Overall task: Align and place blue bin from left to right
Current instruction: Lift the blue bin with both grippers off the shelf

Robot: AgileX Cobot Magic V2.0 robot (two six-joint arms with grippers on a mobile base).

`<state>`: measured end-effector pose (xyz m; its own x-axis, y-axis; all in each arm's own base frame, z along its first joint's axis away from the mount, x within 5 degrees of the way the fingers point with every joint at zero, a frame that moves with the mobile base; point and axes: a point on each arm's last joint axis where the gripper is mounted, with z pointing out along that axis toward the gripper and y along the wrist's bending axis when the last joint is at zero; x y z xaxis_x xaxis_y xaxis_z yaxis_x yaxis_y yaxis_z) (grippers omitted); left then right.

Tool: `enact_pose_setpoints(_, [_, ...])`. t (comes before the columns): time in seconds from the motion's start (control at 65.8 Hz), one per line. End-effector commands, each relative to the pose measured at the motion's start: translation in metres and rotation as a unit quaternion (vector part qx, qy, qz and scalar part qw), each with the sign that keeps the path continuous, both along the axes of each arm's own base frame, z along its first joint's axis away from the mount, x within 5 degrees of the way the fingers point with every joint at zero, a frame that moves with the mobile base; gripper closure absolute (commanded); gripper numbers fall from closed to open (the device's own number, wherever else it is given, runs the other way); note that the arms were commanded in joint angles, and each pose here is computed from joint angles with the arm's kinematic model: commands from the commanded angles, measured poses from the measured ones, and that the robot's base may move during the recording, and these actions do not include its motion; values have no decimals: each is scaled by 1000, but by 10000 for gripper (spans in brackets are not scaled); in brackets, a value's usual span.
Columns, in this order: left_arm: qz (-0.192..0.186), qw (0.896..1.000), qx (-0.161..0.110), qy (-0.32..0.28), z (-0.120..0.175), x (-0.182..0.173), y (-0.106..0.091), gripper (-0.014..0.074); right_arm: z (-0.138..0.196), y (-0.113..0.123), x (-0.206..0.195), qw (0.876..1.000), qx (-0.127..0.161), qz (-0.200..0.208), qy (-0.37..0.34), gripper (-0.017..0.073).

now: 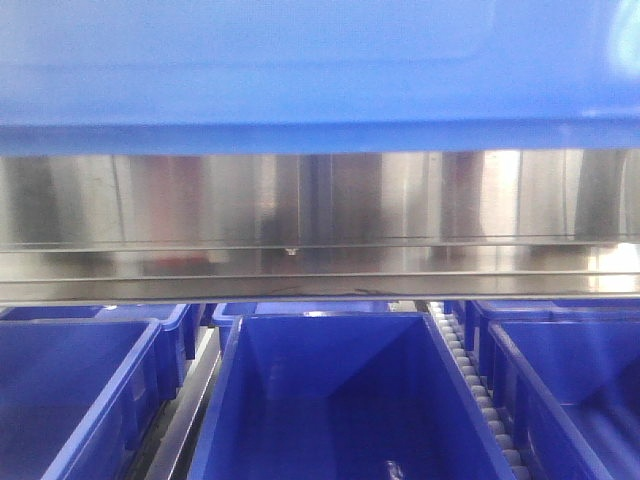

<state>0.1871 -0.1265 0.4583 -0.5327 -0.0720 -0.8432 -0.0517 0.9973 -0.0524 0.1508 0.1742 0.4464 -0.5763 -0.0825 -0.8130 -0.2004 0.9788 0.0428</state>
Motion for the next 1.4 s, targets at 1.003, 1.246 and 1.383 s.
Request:
enact_pose_setpoints(1.003, [-62,996,-42,-58,9,9,-18,704,9,14,14,996,45,41,-64,638])
enact_pose_setpoints(1.246, [-62,996,-42,-58,9,9,-18,704,11,17,14,994,55,53,-74,638])
enact_pose_setpoints(1.383, [-63,995,-43,-58,9,9,-18,704,12,18,14,993,61,60,-79,638])
